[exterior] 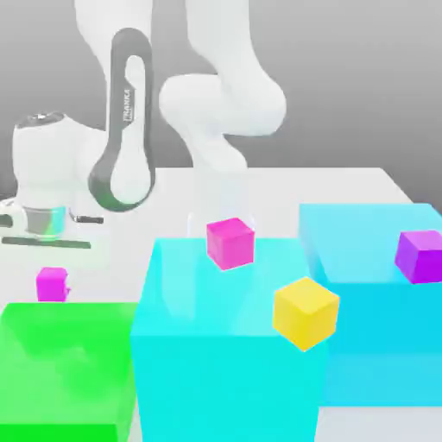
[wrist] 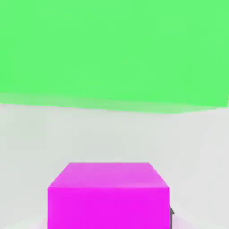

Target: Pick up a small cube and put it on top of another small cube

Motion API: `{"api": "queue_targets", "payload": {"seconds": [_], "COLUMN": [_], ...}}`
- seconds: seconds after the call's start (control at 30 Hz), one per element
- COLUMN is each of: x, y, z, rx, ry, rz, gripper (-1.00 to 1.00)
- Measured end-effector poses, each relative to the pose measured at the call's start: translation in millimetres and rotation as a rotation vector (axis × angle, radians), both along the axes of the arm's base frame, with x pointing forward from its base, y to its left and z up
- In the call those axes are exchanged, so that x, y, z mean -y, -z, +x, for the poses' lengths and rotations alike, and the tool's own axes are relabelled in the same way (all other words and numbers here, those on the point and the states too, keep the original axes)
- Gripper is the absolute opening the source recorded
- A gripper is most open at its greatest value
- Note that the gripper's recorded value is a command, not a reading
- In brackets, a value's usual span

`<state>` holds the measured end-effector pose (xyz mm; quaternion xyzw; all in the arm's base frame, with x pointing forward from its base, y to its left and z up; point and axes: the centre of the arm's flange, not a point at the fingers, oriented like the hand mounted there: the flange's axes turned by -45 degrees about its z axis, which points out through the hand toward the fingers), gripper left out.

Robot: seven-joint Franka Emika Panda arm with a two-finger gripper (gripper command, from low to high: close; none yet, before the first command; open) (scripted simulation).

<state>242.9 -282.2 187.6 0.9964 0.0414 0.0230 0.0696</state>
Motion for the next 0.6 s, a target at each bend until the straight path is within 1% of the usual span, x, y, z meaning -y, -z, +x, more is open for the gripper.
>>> {"api": "queue_targets", "payload": {"seconds": [0.37,0.6], "x": [-10.2,-30.8], "y": [-22.7,-54.4], "z": [14.1,63.2], "rx": [0.013,0.105], "ry": [-0.084,-0.179], "rz": [-0.171,-0.273], "gripper": [-1.0,-1.0]}}
